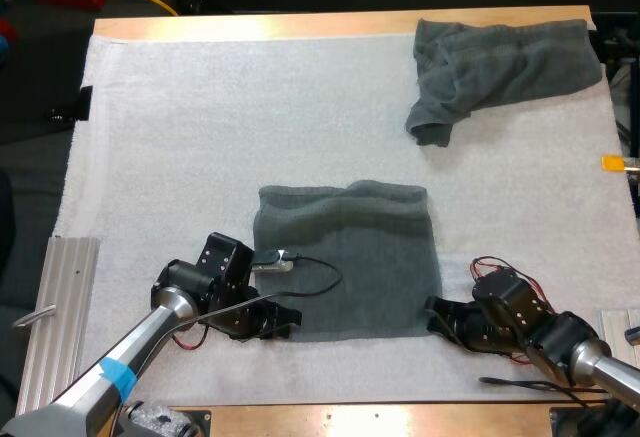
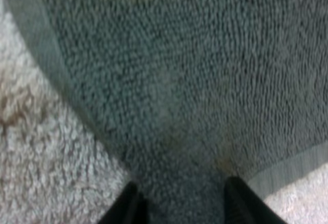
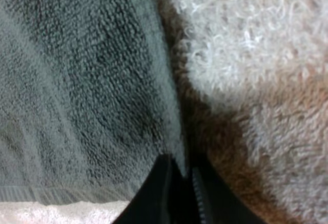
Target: Pick towel from pile, fold and stack
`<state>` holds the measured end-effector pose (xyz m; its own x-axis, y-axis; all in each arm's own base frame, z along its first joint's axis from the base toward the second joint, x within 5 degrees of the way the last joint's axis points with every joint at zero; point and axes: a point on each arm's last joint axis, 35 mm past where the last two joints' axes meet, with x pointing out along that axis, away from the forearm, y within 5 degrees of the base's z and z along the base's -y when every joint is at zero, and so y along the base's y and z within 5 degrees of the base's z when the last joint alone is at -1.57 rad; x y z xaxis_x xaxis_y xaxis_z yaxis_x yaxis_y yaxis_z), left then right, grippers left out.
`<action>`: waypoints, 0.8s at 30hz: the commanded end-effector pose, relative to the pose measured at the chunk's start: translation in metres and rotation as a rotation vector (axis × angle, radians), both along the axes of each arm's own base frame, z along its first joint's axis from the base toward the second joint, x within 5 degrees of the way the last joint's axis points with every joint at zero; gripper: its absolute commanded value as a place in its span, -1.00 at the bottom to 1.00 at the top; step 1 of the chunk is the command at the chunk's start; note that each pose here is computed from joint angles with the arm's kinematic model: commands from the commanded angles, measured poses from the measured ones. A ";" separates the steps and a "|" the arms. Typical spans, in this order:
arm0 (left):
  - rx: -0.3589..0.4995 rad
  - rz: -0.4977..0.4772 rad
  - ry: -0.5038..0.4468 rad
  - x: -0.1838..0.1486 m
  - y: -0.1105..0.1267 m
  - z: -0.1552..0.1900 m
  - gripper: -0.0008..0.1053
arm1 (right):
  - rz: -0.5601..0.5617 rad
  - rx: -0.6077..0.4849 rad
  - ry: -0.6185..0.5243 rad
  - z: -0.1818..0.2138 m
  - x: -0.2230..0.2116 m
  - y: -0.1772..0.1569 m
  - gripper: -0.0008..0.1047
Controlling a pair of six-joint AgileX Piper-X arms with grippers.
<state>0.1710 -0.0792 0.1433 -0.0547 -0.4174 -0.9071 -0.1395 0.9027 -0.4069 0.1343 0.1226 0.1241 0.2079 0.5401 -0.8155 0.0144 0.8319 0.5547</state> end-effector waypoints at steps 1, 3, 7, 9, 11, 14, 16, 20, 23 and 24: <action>0.007 0.007 0.002 0.000 0.000 -0.001 -0.52 | 0.014 -0.008 0.020 -0.003 -0.002 -0.002 -0.96; 0.008 0.007 0.004 0.000 0.000 -0.001 -0.71 | 0.021 -0.006 0.020 -0.003 -0.002 -0.002 -0.96; -0.008 0.005 0.013 0.000 0.000 0.000 -0.98 | 0.102 0.005 -0.009 -0.002 -0.003 -0.001 -0.96; -0.027 0.000 0.018 0.000 -0.001 0.003 -0.98 | 0.145 0.027 -0.026 0.002 -0.001 0.001 -0.96; -0.035 -0.018 0.013 0.001 -0.002 0.009 -0.98 | 0.164 0.048 -0.054 0.008 0.001 0.004 -0.96; -0.037 -0.062 -0.008 0.002 -0.002 0.024 -0.98 | 0.177 0.056 -0.127 0.023 0.006 0.007 -0.96; -0.026 -0.093 -0.023 0.002 -0.002 0.035 -0.98 | 0.193 0.027 -0.147 0.034 0.008 0.007 -0.96; -0.011 -0.131 -0.053 0.003 -0.001 0.053 -0.98 | 0.276 -0.056 -0.170 0.054 0.007 0.006 -0.96; 0.007 -0.158 -0.054 0.001 0.000 0.061 -0.98 | 0.346 -0.120 -0.180 0.068 0.007 0.005 -0.96; 0.010 -0.165 -0.045 -0.001 0.000 0.062 -0.98 | 0.360 -0.140 -0.180 0.072 0.007 0.004 -0.96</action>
<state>0.1714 -0.0795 0.2034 -0.0827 -0.4119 -0.9075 0.0207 0.9097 -0.4148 0.1423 0.1286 0.1967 0.1807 0.5043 -0.8444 -0.3735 0.8294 0.4154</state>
